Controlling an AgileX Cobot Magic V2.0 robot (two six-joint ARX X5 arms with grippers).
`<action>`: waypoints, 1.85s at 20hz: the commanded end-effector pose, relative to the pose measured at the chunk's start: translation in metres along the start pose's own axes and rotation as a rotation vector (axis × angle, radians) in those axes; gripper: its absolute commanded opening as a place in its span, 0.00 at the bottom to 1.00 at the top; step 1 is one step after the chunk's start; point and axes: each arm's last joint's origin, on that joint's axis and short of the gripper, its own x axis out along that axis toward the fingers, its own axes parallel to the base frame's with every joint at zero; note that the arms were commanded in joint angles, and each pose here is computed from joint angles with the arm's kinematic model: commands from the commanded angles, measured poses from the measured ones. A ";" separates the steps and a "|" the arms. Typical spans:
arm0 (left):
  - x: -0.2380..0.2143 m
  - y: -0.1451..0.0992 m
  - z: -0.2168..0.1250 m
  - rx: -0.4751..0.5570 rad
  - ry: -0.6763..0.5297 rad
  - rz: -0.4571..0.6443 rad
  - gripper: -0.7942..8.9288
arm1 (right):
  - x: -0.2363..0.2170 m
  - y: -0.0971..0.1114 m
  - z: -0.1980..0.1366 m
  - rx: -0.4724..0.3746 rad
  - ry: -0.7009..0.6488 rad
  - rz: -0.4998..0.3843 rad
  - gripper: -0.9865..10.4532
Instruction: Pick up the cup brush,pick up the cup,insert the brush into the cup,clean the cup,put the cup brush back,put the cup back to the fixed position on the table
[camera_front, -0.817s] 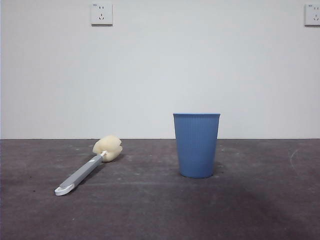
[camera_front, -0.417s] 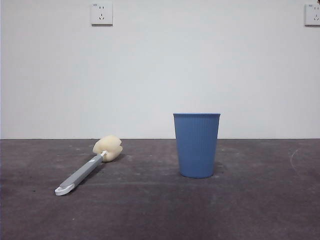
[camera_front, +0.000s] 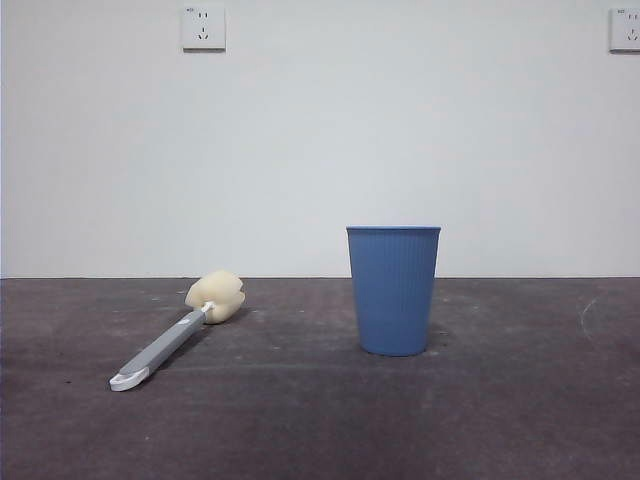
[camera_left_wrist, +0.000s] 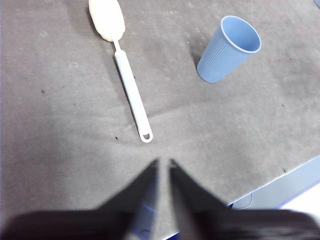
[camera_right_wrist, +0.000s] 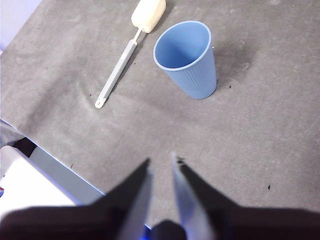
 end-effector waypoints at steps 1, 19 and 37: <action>-0.001 -0.001 0.002 0.013 -0.008 -0.003 0.71 | 0.000 0.001 0.000 0.004 -0.004 0.003 0.54; 0.100 -0.025 0.035 0.068 0.161 0.037 0.70 | 0.000 0.001 0.000 0.018 -0.001 0.008 0.58; 0.243 -0.016 0.003 0.066 0.342 0.345 0.69 | 0.000 0.001 0.000 0.026 -0.002 0.008 0.58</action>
